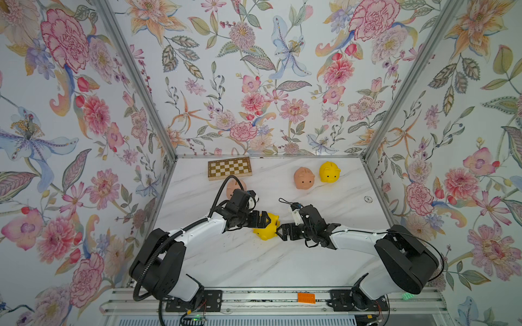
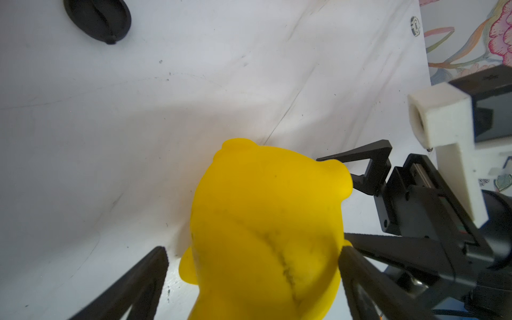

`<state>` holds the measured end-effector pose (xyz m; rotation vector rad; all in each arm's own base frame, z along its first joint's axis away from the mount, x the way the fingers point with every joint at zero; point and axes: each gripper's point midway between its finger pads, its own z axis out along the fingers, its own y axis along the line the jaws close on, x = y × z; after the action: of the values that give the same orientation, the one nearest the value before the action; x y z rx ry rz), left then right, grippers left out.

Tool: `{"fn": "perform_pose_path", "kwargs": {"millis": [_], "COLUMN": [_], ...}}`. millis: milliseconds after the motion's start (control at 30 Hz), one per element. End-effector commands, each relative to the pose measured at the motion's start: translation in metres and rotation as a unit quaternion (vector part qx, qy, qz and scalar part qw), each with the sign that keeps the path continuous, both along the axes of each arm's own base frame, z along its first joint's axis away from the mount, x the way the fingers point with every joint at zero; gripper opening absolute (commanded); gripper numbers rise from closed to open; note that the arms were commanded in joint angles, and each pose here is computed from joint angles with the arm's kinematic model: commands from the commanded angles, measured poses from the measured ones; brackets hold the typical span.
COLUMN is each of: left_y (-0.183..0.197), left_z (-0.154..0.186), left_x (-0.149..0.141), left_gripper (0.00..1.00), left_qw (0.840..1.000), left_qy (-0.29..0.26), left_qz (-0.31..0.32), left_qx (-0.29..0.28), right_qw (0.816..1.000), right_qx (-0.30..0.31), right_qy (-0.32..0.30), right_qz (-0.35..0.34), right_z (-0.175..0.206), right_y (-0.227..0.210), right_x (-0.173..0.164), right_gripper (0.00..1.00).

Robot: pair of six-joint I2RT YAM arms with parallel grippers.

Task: Open piggy banks
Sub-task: Adjust the piggy bank at the center of the board.

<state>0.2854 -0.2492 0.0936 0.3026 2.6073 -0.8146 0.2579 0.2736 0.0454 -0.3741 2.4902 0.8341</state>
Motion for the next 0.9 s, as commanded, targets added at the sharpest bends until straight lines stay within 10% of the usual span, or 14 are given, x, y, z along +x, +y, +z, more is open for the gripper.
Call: {"fn": "perform_pose_path", "kwargs": {"millis": [0, 867], "left_y": [0.005, -0.004], "left_z": [0.008, 0.021], "left_x": [0.001, 0.012], "left_gripper": [0.99, 0.99], "left_qw": [1.000, 0.996], "left_qy": [-0.005, -0.060], "left_qz": [0.005, -0.058], "left_qx": [0.004, 0.043], "right_qw": [1.000, 1.000], "right_qx": [0.005, -0.007], "right_qy": [-0.009, -0.010], "right_qz": [-0.001, -0.003], "right_z": [0.004, -0.005], "right_y": [0.008, 0.009], "right_x": [0.005, 0.013], "right_gripper": [0.99, 0.99]}}
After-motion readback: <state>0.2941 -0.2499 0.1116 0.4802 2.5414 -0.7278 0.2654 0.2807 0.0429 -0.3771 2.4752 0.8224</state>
